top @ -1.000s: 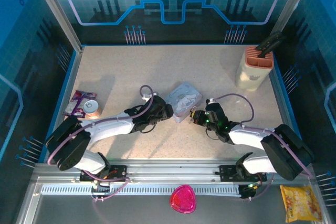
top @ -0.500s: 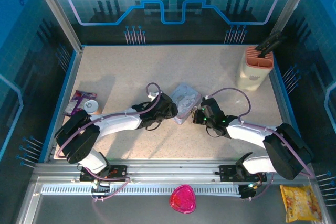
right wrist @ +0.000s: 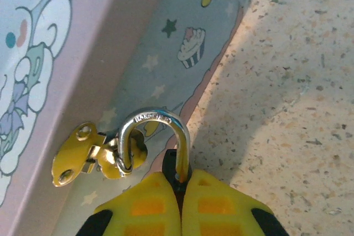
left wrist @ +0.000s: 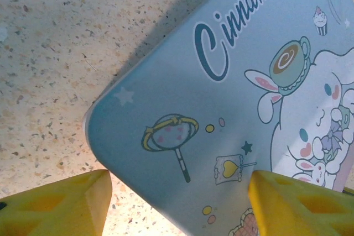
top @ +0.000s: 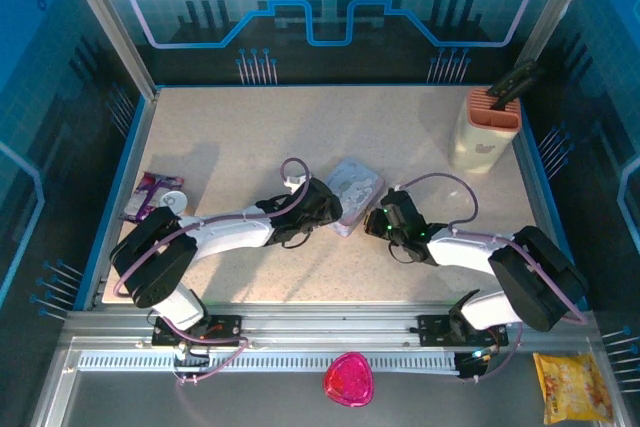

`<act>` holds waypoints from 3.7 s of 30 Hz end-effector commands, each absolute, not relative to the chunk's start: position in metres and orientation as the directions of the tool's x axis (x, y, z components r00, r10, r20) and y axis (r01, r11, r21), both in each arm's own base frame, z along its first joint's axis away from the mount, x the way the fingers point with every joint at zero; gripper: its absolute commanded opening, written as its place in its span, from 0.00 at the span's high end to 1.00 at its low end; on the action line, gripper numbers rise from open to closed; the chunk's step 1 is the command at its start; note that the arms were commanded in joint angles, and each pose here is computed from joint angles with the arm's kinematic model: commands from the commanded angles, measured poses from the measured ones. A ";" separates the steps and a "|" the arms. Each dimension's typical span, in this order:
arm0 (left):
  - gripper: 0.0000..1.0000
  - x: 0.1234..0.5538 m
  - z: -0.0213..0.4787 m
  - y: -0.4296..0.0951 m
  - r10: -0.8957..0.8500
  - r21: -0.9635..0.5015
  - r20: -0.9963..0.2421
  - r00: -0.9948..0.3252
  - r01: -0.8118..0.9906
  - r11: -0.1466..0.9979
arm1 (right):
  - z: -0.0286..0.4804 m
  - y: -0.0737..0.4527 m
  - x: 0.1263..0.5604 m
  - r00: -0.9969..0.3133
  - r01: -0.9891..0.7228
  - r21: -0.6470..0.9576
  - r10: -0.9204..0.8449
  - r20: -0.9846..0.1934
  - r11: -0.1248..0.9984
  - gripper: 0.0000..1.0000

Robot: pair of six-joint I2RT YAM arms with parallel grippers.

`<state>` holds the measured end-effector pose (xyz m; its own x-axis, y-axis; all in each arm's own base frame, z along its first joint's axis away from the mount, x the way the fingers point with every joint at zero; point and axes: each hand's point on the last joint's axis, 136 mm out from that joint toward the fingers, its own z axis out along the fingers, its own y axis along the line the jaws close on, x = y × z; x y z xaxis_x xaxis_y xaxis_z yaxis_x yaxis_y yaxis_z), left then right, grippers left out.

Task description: Unlock a padlock with a key

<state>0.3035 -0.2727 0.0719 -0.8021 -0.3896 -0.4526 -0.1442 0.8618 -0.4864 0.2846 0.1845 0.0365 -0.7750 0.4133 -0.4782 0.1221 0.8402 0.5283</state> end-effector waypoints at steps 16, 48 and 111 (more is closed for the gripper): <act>0.33 0.293 0.047 -0.260 -0.371 -0.410 -0.443 -0.816 -0.184 0.893 | 0.064 0.177 0.297 -0.669 0.229 0.717 0.641 -0.376 0.659 1.00; 0.34 0.290 0.039 -0.260 -0.374 -0.403 -0.423 -0.825 -0.198 0.893 | 0.043 0.182 0.309 -0.647 0.323 0.827 0.745 -0.161 0.460 1.00; 0.03 0.248 0.157 -0.078 -0.214 -0.235 -0.881 -0.422 -0.003 0.972 | 0.065 0.104 0.220 -0.919 -0.046 0.306 0.080 -0.387 0.951 0.47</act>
